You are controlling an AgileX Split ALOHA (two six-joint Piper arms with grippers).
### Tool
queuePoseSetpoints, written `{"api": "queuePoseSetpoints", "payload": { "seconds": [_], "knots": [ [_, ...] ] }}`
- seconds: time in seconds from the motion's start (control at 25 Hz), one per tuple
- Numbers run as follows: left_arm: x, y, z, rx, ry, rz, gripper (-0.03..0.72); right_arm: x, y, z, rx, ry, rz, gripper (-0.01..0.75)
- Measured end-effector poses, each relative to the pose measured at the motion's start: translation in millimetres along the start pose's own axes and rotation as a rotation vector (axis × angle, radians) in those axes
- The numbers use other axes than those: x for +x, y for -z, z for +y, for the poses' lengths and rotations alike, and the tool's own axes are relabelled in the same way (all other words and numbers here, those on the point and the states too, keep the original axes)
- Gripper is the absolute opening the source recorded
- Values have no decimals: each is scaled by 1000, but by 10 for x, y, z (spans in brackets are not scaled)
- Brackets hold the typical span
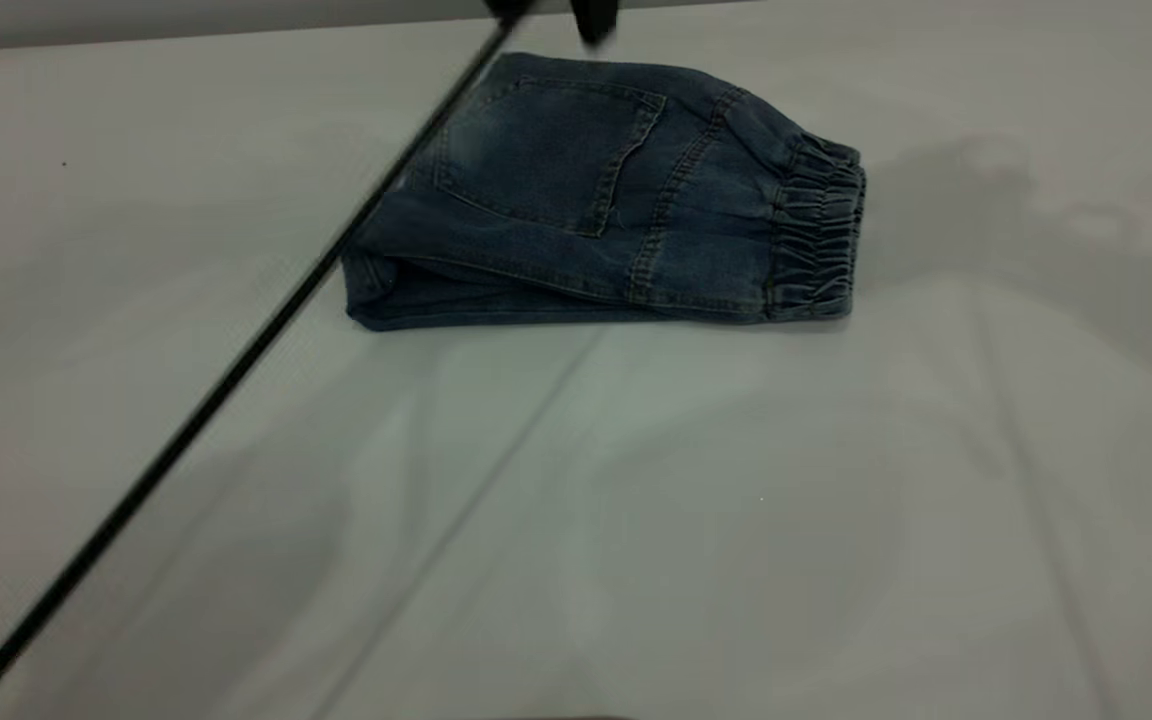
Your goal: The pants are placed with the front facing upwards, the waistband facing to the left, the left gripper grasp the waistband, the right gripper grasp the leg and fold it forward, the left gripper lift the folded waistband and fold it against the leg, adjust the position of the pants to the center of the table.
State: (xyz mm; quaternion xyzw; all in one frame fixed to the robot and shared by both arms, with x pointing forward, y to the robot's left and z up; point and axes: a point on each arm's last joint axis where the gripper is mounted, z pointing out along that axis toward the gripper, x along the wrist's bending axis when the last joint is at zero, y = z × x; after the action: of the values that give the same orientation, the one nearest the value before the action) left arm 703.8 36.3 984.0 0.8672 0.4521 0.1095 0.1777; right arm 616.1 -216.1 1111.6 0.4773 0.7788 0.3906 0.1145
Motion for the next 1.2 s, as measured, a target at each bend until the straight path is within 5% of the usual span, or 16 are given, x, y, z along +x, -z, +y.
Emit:
{"api": "queuePoseSetpoints", "payload": {
  "seconds": [0.32, 0.6, 0.84, 1.2],
  "knots": [
    [53, 1536, 179, -281, -7, 82, 554, 740, 1446, 39, -165, 143, 8, 580],
    [51, 2666, -82, -442, -12, 135, 554, 1220, 2307, -364, -153, 132, -7, 580],
    [9, 3254, -697, -438, 3, 152, 554, 1347, 2611, -716, -179, 53, -100, 580],
    [-128, 3765, -2085, -442, 55, 133, 554, 1473, 2585, -1553, -137, -8, -106, 580]
  ]
}}
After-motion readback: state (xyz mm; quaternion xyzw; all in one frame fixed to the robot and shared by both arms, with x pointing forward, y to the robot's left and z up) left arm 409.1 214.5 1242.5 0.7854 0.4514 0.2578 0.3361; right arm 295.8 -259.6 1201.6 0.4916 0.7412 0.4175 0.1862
